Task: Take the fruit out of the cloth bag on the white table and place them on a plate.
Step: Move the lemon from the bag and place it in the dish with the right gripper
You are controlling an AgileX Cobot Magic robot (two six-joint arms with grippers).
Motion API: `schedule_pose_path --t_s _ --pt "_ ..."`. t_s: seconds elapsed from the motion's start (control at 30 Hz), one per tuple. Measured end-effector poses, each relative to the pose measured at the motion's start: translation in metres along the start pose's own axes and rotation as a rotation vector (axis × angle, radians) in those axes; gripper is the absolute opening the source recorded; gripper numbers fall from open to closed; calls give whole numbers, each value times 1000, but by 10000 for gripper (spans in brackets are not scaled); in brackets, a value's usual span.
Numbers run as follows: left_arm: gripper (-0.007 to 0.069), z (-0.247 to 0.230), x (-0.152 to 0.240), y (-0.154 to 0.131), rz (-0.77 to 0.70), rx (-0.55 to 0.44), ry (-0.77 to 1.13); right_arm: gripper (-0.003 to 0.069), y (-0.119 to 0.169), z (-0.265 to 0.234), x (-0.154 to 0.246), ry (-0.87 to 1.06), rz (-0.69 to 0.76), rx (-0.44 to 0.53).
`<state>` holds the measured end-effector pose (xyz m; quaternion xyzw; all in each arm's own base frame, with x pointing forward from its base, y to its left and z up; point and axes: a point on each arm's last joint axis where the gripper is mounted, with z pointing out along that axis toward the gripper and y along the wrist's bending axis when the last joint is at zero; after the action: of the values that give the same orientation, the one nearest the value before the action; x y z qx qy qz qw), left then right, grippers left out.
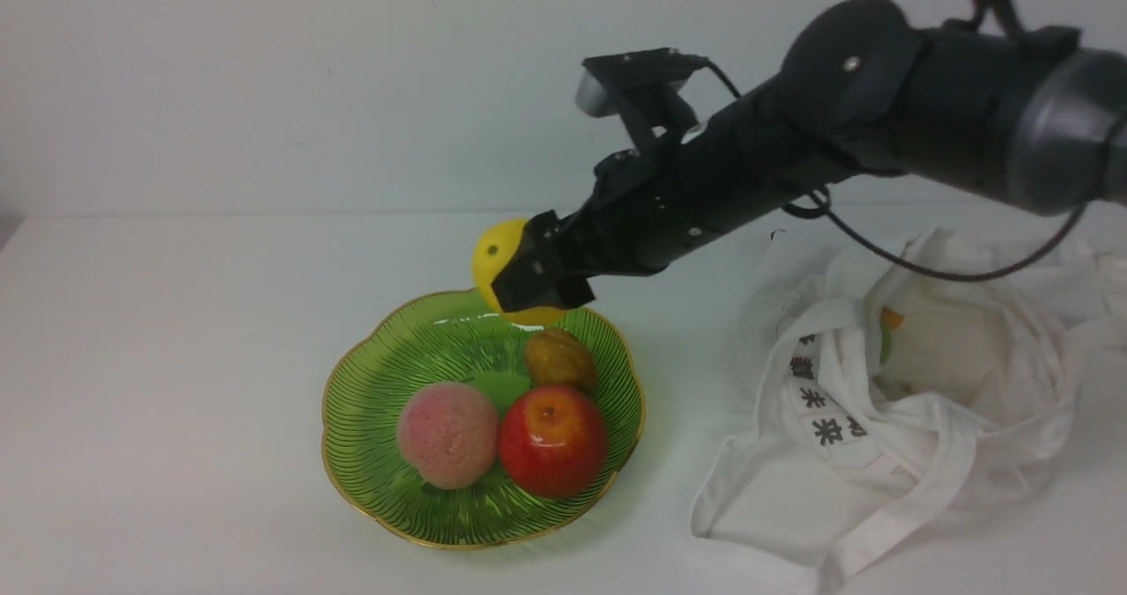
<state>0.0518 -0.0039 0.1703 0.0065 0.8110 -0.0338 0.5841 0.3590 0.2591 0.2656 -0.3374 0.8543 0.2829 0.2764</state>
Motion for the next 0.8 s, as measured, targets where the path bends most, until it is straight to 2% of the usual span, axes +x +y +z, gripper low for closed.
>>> schedule_pose_path --t_s 0.33,0.5,0.67,0.8 --pt "-8 0 0 0 0 0 0 605 -19 75 0 75 25 -33" --pt "-8 0 0 0 0 0 0 606 -24 83 6 101 44 -21" --pt "-8 0 0 0 0 0 0 680 -29 82 9 141 49 33" --pt "-8 0 0 0 0 0 0 690 -29 78 7 184 31 53"
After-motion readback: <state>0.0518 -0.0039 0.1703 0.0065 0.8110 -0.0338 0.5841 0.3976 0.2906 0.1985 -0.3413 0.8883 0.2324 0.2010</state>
